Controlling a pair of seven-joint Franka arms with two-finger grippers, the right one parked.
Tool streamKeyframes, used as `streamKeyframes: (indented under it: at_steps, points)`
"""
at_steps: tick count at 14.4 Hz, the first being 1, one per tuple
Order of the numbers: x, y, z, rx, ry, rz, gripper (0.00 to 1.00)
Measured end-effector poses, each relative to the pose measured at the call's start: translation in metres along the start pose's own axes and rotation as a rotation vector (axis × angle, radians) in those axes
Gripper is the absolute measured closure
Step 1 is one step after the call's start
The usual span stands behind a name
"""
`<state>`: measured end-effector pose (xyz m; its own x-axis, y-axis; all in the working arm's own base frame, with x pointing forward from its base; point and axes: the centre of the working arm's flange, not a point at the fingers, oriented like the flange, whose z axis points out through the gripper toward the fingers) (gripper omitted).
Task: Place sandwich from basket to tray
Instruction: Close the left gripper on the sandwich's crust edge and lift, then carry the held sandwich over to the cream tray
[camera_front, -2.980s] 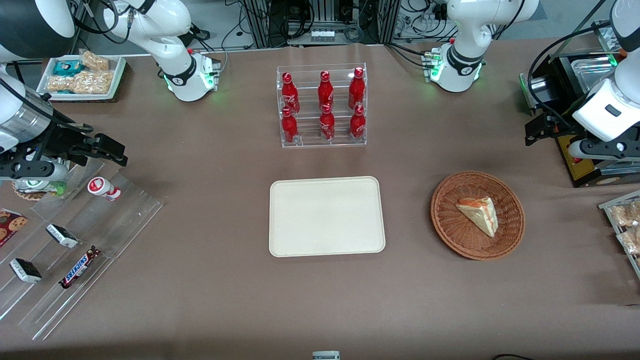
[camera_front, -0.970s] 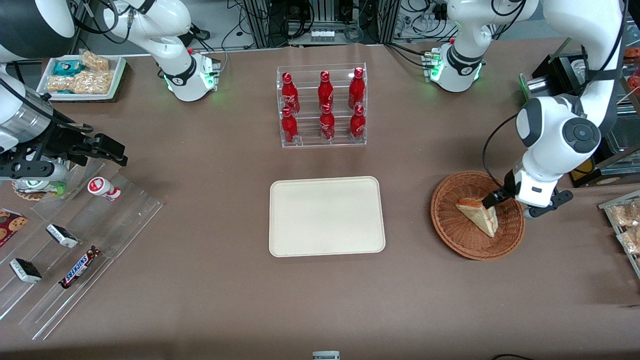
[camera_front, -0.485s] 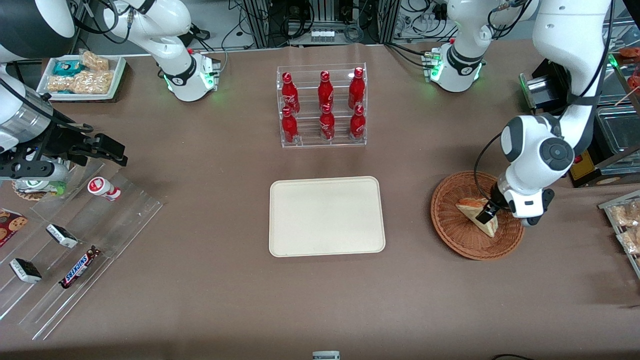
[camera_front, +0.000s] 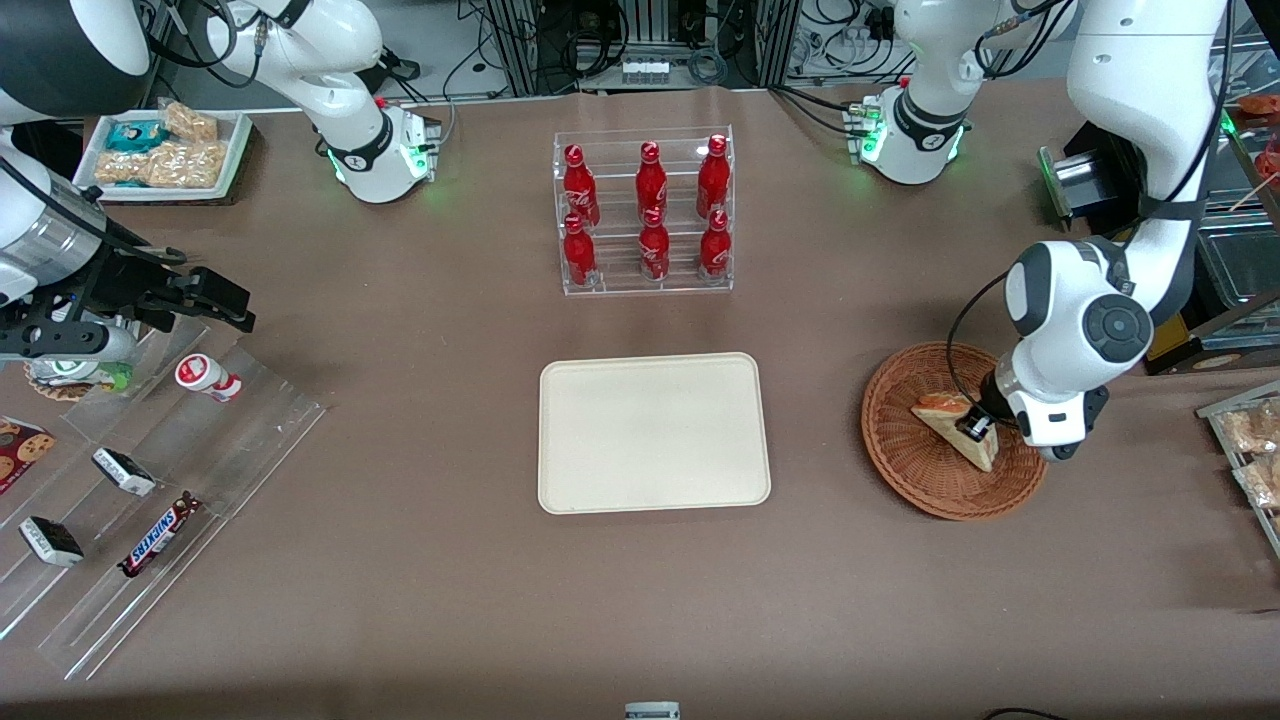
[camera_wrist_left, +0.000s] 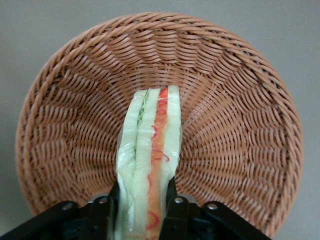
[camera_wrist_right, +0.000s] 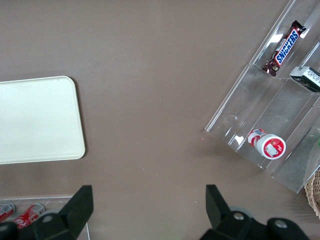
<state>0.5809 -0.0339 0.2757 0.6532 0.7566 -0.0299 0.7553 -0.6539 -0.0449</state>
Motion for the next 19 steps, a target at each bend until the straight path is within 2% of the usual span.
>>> streamKeyframes:
  at_steps: [3, 4, 7, 9, 10, 12, 13, 16, 19]
  points:
    - [-0.021, 0.036, -0.031, -0.013, 0.008, 0.065, 0.73]
    - [-0.036, 0.05, -0.037, -0.022, 0.015, 0.097, 0.74]
    - [-0.099, 0.093, -0.048, -0.041, 0.03, 0.235, 0.85]
    - [-0.153, 0.127, -0.055, -0.06, 0.048, 0.352, 0.85]
    - [-0.179, 0.148, -0.055, -0.064, 0.068, 0.42, 0.85]
    - [-0.228, 0.186, -0.044, -0.058, 0.115, 0.544, 0.85]
    - [-0.252, 0.204, -0.034, -0.058, 0.124, 0.592, 0.85]
    - [-0.313, 0.239, -0.009, -0.077, 0.127, 0.685, 0.85]
    - [-0.361, 0.253, 0.008, -0.125, 0.136, 0.747, 0.85]
